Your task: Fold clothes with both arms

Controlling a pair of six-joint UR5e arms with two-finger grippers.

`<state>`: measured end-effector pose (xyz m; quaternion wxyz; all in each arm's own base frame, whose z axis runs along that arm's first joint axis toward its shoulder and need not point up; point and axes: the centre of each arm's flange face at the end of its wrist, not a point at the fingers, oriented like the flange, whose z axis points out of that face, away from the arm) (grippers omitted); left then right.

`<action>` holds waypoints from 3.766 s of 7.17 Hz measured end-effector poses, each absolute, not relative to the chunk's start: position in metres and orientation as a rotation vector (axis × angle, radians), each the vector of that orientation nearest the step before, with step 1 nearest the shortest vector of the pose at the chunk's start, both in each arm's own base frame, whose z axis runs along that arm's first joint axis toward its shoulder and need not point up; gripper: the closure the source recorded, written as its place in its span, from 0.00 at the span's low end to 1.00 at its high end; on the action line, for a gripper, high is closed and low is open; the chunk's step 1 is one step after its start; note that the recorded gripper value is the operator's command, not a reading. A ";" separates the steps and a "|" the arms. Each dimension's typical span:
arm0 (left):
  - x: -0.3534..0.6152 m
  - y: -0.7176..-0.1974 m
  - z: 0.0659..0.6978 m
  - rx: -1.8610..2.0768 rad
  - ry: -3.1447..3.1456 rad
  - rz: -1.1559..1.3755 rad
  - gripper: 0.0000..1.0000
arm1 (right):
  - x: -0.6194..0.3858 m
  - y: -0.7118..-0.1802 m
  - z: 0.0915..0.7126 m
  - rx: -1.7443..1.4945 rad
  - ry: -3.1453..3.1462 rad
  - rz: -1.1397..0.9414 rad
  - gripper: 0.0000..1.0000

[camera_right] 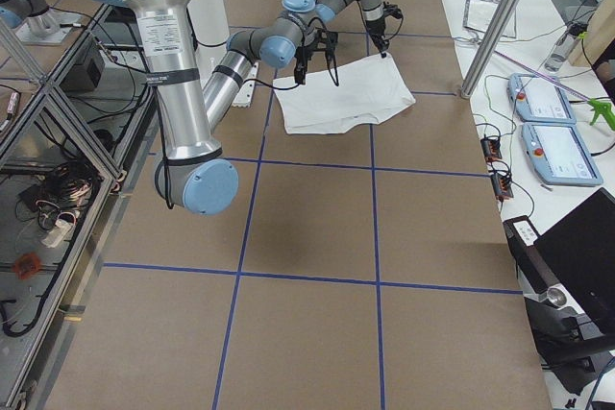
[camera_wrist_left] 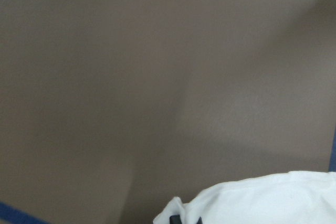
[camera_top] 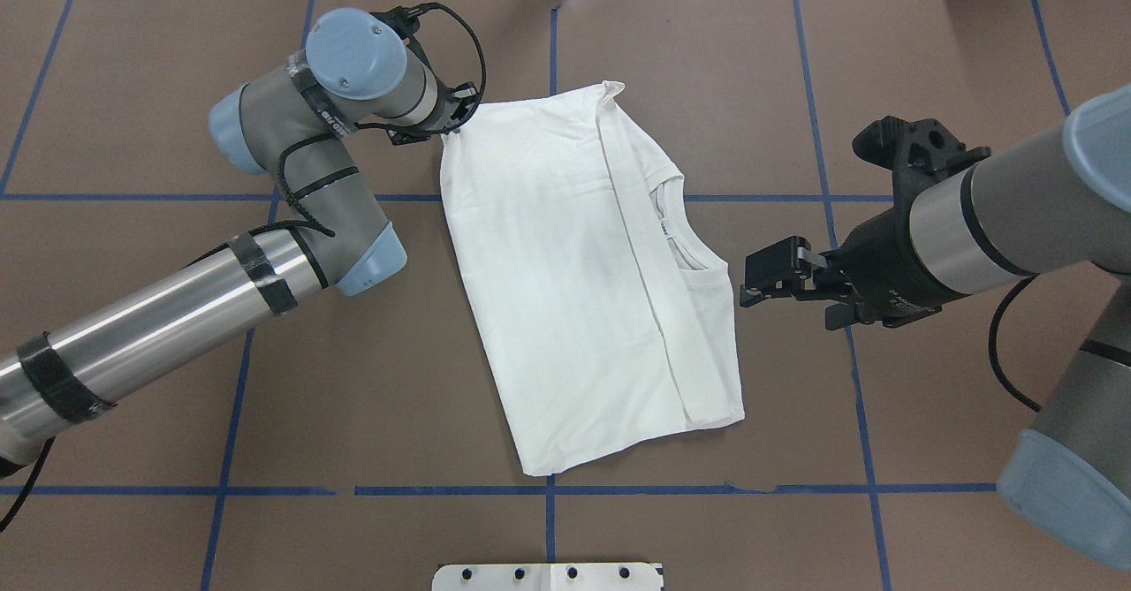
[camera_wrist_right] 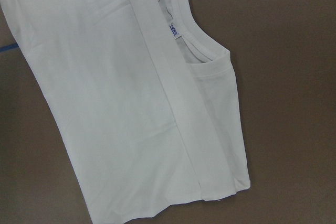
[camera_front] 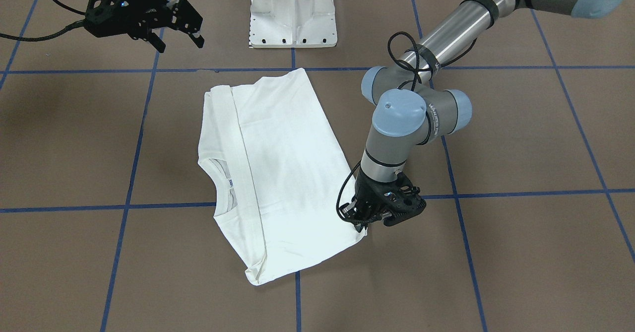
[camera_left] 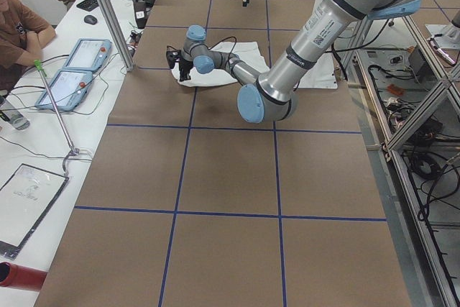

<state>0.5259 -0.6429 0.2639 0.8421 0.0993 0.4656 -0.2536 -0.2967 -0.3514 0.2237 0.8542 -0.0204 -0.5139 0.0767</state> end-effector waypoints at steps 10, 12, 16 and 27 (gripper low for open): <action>0.564 -0.689 0.251 0.367 1.088 -0.455 0.00 | -0.298 -0.353 0.219 -0.031 -1.086 0.161 0.00; 0.559 -0.692 0.252 0.399 1.077 -0.420 0.00 | -0.300 -0.356 0.218 -0.014 -1.083 0.160 0.00; 0.506 -0.678 0.267 0.360 1.090 -0.365 0.00 | -0.343 -0.374 0.220 0.036 -1.030 0.166 0.00; 0.430 -0.485 0.195 0.186 1.163 -0.227 0.00 | -0.539 -0.352 0.275 0.156 -0.682 -0.027 0.00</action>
